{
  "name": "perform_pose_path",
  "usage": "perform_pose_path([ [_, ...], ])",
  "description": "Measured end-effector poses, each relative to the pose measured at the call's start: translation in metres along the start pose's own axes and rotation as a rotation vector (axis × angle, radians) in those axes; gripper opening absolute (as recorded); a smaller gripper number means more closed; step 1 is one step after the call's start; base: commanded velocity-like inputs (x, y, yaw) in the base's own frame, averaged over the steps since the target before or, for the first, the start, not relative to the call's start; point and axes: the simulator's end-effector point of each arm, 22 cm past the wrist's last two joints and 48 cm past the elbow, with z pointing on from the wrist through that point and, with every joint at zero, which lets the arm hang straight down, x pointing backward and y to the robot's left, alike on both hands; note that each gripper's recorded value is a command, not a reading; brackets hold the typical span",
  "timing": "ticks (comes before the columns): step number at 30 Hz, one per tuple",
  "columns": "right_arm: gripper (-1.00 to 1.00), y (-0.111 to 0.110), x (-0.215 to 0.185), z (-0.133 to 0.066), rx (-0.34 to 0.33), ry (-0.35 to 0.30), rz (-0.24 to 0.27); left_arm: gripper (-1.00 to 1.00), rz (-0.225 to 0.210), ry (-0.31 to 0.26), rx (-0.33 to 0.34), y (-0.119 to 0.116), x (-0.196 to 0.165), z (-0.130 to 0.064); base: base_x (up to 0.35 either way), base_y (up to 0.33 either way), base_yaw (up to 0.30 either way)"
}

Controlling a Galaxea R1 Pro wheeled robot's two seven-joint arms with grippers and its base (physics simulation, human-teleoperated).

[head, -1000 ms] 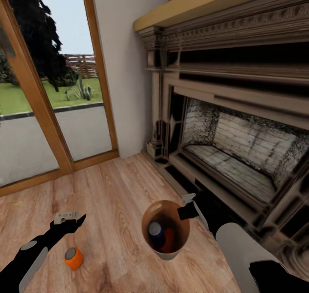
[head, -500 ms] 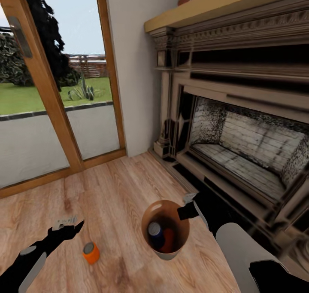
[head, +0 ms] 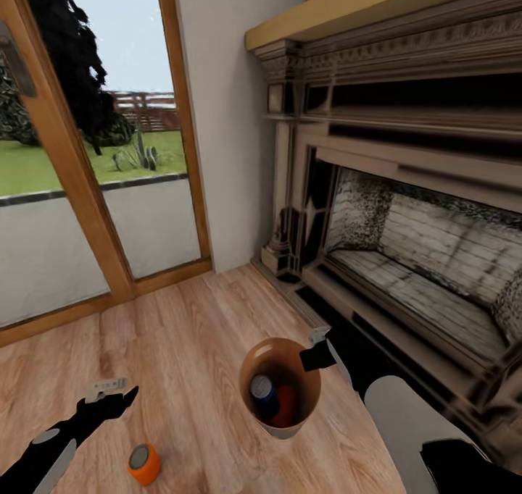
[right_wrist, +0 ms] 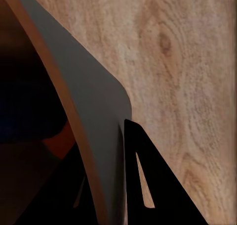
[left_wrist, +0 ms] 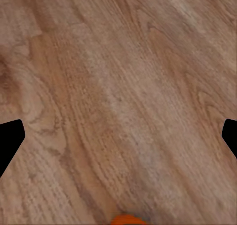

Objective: Put the three can of soda from the living room inside the tash can in the kitchen.

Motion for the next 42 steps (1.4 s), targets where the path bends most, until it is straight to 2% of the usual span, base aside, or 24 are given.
perform_pose_path([
  [6, -1.00, 0.002, 0.001, 0.002, -0.009, 0.000, 0.007, 1.00, -0.009, 0.012, 0.005, -0.005, 0.009, 0.002, 0.064, 0.000, 0.000],
  [10, -1.00, 0.001, 0.008, 0.010, -0.003, 0.002, 0.001, 1.00, -0.033, 0.024, 0.036, -0.031, 0.029, 0.010, 0.012, 0.000, 0.000],
  [12, -1.00, 0.001, 0.010, 0.014, -0.005, 0.002, 0.003, 1.00, -0.054, 0.061, 0.037, -0.041, 0.053, 0.013, 0.003, 0.000, 0.000],
  [18, -1.00, 0.003, 0.018, 0.026, -0.013, 0.017, 0.005, 1.00, -0.071, 0.127, 0.022, -0.040, 0.091, 0.017, 0.001, 0.000, 0.000],
  [35, -1.00, 0.004, 0.021, 0.027, -0.015, 0.021, 0.007, 1.00, -0.067, 0.100, 0.021, -0.039, 0.086, 0.017, 0.124, 0.009, 0.000],
  [42, -1.00, 0.003, 0.029, 0.038, -0.020, 0.041, 0.011, 1.00, -0.065, 0.125, 0.020, -0.035, 0.098, 0.019, 0.005, 0.001, 0.000],
])
